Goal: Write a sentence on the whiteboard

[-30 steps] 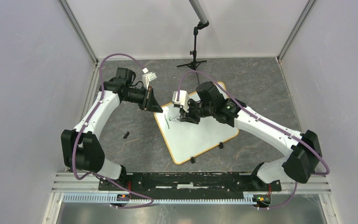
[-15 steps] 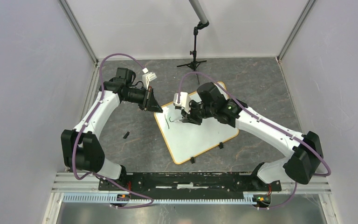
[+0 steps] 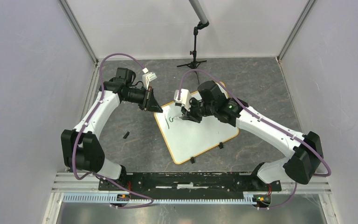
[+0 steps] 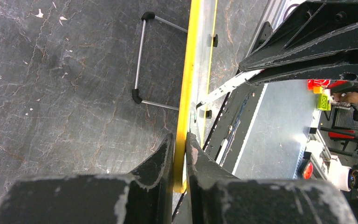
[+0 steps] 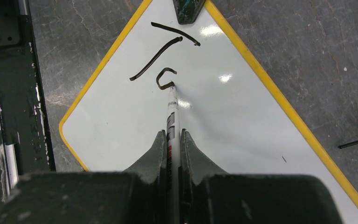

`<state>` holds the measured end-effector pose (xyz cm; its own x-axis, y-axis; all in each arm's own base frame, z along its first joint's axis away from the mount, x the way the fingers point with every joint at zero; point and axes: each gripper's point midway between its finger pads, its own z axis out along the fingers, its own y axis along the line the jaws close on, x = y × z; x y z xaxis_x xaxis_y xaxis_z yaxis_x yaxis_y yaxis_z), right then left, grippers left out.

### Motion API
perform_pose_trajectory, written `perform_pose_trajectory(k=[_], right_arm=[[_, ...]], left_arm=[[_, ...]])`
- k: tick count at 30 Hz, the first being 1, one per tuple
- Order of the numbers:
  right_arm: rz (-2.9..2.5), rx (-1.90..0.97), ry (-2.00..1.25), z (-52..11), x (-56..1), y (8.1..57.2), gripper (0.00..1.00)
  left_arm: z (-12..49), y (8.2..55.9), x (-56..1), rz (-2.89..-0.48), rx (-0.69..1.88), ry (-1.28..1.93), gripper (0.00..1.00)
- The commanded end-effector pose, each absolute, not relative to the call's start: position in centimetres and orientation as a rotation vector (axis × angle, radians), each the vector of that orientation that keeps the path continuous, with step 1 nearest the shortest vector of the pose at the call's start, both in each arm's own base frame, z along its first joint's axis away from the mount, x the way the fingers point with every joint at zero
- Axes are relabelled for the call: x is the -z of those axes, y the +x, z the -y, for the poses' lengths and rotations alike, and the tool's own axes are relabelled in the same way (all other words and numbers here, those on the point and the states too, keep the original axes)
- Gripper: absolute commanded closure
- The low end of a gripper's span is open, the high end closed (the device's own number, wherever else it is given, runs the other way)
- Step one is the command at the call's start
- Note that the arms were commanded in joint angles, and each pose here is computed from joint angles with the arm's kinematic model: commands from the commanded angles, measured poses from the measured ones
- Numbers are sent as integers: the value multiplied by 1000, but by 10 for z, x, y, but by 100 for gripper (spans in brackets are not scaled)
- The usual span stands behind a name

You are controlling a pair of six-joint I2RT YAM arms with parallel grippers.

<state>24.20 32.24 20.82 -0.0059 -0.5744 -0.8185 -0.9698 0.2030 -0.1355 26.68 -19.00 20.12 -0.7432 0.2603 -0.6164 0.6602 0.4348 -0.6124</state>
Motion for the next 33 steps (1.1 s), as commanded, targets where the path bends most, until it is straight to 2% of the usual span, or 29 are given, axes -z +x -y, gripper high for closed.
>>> perform_pose_trajectory(k=[1,24,33], right_arm=[[-1615,-578,-1376,-327,-242,262,100],[-1606,-660,-1481,-339,-230,237,100],[-1568,-694,-1426,-331,-253,238,100]], left_arm=[[189,268,-209,-2207,1199,834,98],[188,267,-210,-2209,1189,832,98],[188,267,-209,-2211,1194,832,98]])
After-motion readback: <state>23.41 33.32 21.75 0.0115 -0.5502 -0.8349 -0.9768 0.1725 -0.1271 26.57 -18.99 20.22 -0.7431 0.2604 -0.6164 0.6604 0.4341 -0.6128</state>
